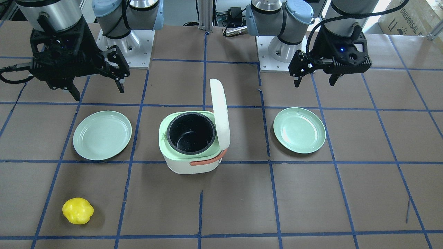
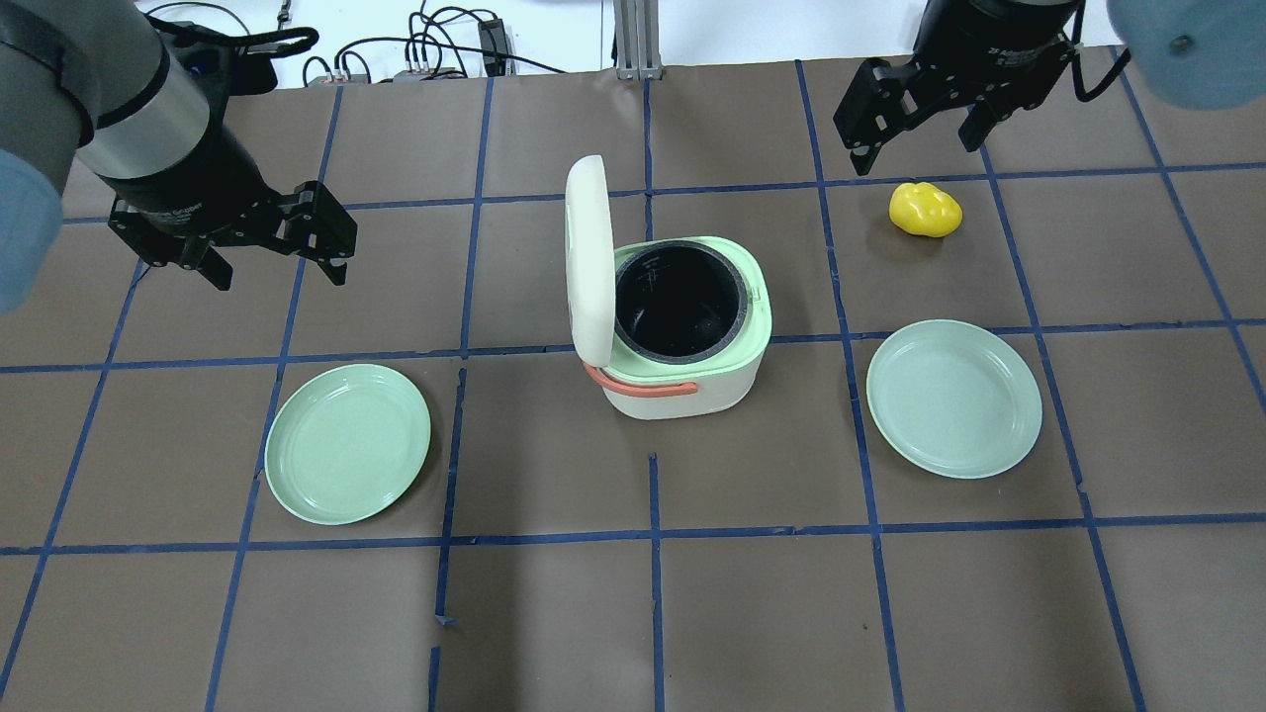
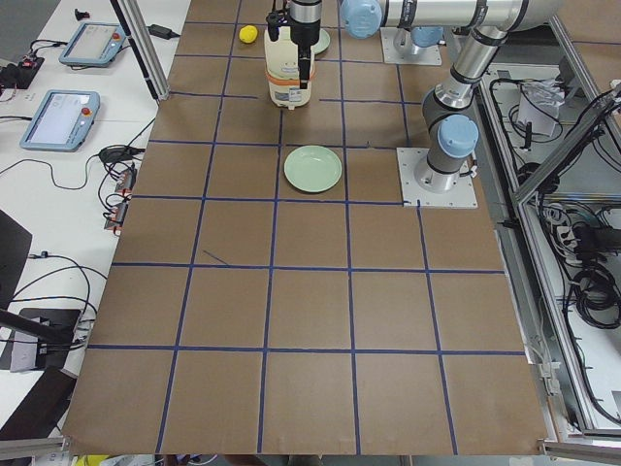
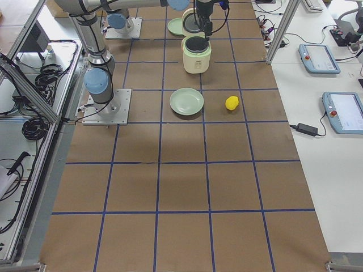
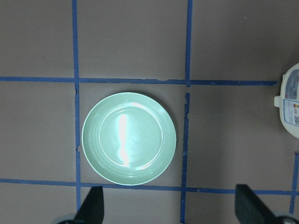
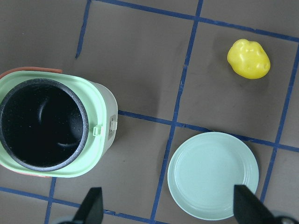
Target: Press rice cooker button
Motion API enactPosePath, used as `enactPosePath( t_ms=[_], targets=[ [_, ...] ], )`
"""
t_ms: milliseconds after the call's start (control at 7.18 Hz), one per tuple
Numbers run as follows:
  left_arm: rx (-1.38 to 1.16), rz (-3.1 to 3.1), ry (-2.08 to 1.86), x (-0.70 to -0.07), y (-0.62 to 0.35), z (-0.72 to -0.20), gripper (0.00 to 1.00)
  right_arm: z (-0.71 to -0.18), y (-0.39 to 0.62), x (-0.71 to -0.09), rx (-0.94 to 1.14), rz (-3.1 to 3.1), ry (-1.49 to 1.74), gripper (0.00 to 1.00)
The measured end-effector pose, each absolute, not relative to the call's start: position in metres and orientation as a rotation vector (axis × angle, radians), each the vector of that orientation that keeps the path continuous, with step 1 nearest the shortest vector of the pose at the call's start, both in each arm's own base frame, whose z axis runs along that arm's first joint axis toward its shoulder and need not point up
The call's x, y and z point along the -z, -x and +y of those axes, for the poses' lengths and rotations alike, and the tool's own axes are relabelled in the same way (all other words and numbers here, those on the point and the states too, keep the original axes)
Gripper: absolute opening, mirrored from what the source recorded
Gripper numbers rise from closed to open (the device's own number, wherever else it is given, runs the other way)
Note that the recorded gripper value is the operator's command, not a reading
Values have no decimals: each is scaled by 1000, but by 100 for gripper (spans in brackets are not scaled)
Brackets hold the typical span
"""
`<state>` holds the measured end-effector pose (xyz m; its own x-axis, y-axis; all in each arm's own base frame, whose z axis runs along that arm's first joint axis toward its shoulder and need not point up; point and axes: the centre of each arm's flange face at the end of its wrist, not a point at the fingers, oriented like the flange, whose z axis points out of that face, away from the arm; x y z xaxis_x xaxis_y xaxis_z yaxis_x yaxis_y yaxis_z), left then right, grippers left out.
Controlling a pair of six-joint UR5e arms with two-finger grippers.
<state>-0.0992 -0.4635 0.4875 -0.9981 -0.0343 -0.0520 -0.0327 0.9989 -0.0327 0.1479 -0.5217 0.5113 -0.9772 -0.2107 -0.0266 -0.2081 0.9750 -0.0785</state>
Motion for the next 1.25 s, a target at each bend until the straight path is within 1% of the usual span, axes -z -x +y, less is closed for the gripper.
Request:
enactPosePath(
  t_ms=[418, 835, 1253],
  targets=[
    [48, 3088, 52, -487, 99, -463, 100, -516, -148, -490, 43, 3088, 299, 94],
    [51, 3088, 52, -488, 99, -464, 100, -516, -147, -490, 47, 3105, 118, 95],
    [50, 3088, 53, -487, 99, -464, 100, -516, -147, -491, 48, 3111, 95, 95]
  ],
)
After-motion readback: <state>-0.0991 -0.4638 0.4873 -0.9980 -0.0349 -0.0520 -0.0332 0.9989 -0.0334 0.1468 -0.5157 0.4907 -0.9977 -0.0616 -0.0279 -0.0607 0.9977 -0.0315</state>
